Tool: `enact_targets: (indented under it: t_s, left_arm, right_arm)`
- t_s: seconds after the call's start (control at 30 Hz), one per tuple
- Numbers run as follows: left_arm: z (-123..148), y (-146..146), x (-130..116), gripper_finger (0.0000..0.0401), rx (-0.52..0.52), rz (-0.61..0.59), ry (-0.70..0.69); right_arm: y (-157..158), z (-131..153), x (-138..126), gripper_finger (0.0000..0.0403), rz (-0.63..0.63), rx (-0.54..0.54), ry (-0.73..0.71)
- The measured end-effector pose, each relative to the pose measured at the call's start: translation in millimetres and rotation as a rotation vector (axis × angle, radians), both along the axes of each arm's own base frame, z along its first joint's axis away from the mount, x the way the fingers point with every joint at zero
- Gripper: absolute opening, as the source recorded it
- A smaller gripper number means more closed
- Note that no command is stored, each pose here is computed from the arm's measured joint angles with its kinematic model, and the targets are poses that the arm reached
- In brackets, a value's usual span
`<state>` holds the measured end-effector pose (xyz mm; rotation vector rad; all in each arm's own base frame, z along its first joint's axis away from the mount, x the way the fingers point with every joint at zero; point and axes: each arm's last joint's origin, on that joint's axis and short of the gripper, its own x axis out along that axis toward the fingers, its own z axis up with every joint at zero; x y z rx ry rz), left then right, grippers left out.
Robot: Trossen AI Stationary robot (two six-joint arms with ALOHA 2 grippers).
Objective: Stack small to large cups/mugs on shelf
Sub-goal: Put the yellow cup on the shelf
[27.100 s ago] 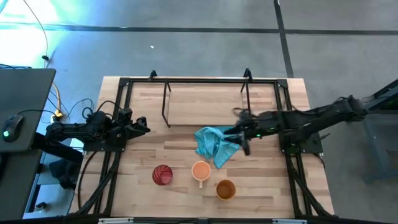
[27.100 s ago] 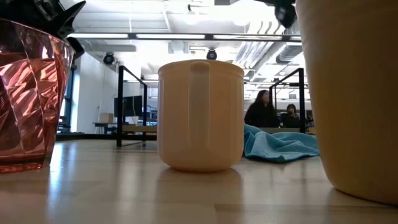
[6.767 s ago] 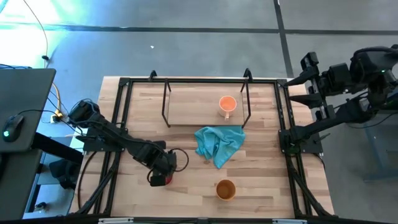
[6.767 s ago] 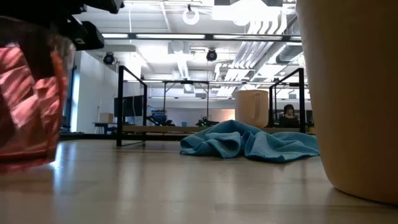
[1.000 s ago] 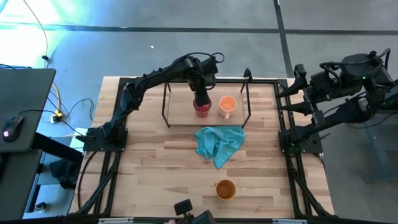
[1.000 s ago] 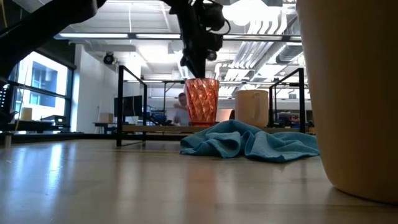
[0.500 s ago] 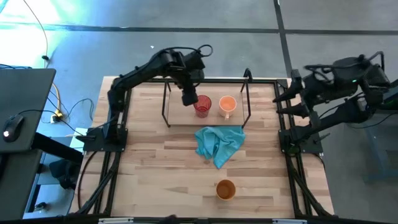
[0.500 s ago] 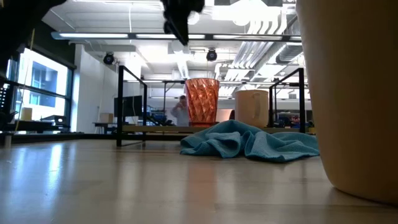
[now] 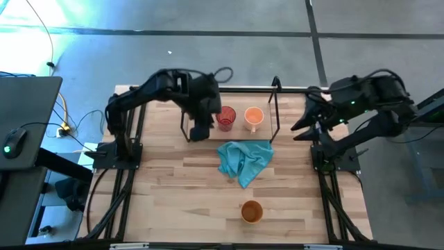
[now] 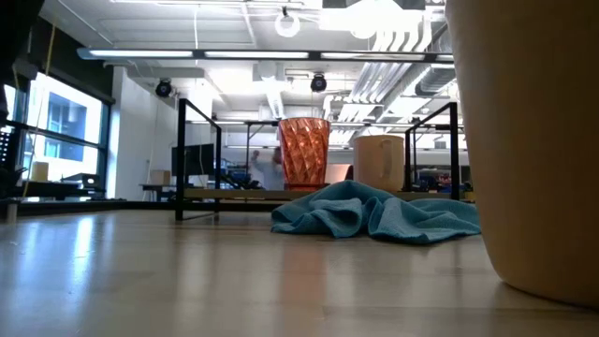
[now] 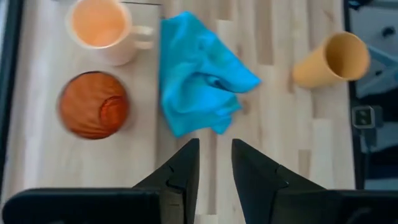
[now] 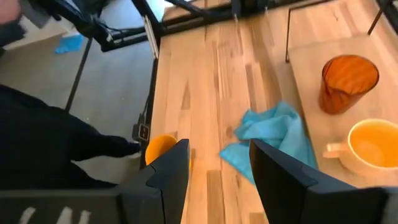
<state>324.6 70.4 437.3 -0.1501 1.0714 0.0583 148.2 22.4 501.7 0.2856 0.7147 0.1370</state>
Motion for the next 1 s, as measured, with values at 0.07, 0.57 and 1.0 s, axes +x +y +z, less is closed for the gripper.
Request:
enact_targets:
  t_s: [0.07, 0.57, 1.0]
  left_arm:
    - [0.1, -13.2, 2.5, 0.0083, 0.0, -0.04, 0.0]
    - [-7.6, -100.3, 21.9, 0.0083, -0.033, -0.194, -0.04]
    - [-55.0, -147.3, 78.0, 0.0083, -0.051, -0.021, -0.052]
  right_arm:
    - [0.6, -2.9, 4.8, 0.0161, -0.011, 0.009, 0.032]
    - [15.8, -28.2, 48.8, 0.0161, -0.027, 0.04, 0.249]
    - [14.5, -30.3, 48.5, 0.0161, -0.069, -0.153, 0.232]
